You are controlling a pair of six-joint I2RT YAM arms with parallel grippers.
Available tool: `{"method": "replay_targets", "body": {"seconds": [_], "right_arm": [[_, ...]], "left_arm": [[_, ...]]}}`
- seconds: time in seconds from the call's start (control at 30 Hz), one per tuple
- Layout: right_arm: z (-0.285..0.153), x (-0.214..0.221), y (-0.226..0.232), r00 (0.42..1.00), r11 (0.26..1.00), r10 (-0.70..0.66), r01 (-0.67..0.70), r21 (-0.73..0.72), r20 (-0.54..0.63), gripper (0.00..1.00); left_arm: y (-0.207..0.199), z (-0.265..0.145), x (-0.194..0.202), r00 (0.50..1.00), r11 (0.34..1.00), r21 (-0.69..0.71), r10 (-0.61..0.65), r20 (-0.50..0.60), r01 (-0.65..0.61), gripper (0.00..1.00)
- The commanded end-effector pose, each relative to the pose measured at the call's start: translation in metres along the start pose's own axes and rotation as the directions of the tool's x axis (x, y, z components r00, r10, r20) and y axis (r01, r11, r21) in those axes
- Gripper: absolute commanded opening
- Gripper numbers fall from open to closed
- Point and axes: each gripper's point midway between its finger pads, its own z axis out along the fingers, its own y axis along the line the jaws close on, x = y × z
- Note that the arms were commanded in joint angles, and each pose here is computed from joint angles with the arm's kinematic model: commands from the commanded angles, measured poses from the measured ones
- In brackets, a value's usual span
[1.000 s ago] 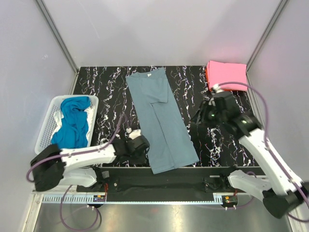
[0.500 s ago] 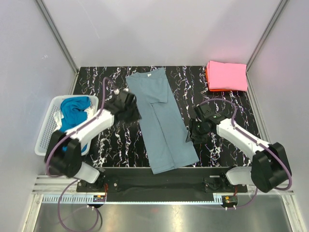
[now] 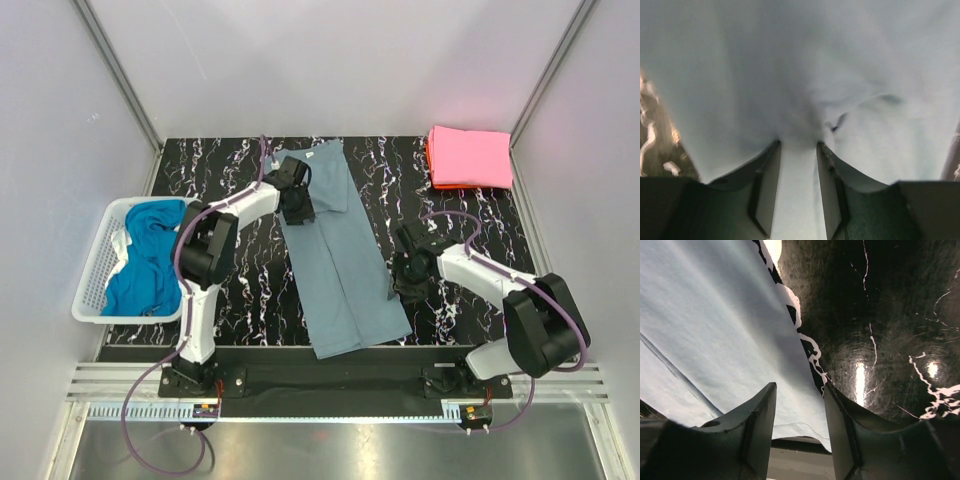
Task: Fold and stack the t-shirts
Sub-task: Fold the tshirt
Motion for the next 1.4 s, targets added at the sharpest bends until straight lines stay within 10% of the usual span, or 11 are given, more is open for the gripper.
{"method": "replay_targets", "body": {"seconds": [0.0,0.37,0.63,0.77,0.97,1.23,1.37], "right_arm": [[0.008,-0.006,0.004,0.998,0.998,0.062,-0.062,-0.017,0.031,0.5],[0.004,-0.011,0.047,0.986,0.961,0.164,-0.158,-0.228,0.007,0.46],[-0.009,-0.014,0.012,0.989,0.99,0.138,-0.136,-0.033,0.062,0.48],[-0.041,-0.022,0.023,0.989,0.992,0.107,-0.099,-0.081,0.098,0.45],[-0.046,-0.007,0.035,0.993,0.978,0.101,-0.088,-0.19,0.06,0.01],[-0.018,0.019,0.027,0.992,0.975,0.128,-0.13,-0.181,-0.023,0.0],[0.001,0.028,0.021,0.989,0.975,0.143,-0.148,-0.168,-0.046,0.0]], "left_arm": [[0.006,0.017,-0.02,1.0,1.0,-0.022,0.018,-0.002,-0.018,0.41],[-0.003,0.055,-0.092,0.995,0.992,0.096,0.081,0.064,-0.087,0.45],[-0.019,-0.04,-0.093,0.984,0.962,0.223,0.131,0.12,-0.156,0.48],[-0.014,-0.103,-0.038,0.98,0.963,0.193,0.168,0.11,-0.187,0.48],[0.004,-0.133,0.091,0.978,0.959,0.202,0.207,-0.016,-0.2,0.43],[0.003,-0.145,0.204,0.966,0.93,0.306,0.24,-0.092,-0.202,0.02],[0.019,-0.139,0.229,0.962,0.94,0.271,0.245,-0.121,-0.206,0.0]]}}
